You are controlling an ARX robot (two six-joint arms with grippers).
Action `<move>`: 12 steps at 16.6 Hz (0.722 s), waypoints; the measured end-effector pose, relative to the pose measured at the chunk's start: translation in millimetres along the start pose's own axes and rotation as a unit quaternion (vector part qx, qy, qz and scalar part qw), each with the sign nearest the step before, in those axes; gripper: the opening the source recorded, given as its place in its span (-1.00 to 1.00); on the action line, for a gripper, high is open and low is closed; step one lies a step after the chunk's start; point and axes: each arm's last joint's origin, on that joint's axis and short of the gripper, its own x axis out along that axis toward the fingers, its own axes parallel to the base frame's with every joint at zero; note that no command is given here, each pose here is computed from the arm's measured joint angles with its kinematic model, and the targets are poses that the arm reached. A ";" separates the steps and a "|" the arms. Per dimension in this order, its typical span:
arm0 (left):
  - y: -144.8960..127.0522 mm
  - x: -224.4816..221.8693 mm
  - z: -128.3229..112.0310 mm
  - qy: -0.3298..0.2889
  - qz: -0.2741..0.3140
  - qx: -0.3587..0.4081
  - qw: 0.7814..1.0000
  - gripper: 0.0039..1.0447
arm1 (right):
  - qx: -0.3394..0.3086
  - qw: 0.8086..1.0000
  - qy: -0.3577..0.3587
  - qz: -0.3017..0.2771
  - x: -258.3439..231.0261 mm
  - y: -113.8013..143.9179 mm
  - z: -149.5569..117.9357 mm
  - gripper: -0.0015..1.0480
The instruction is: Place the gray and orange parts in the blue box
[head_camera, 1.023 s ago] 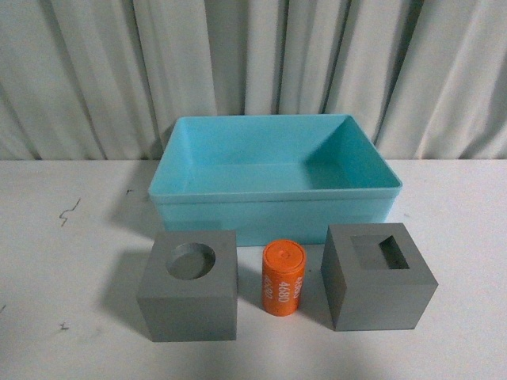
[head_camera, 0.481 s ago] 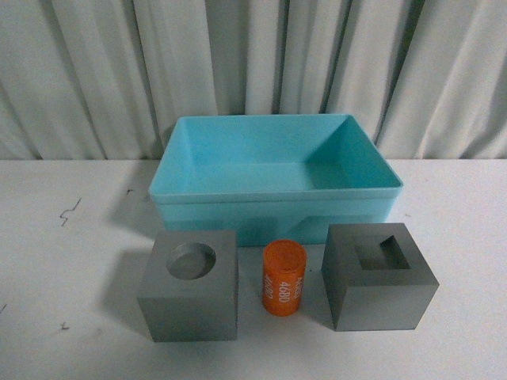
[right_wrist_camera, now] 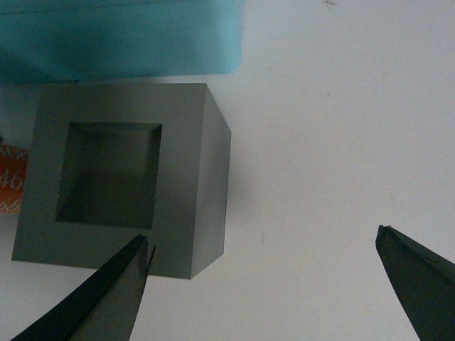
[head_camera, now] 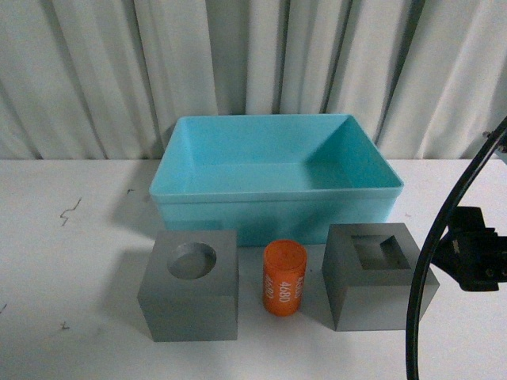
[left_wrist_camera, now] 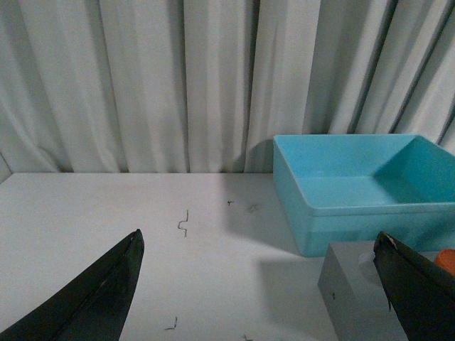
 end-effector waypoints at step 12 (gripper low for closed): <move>0.0 0.0 0.0 0.000 0.000 0.000 1.000 0.88 | 0.018 0.999 0.028 -0.005 50.2 30.4 7.6 0.29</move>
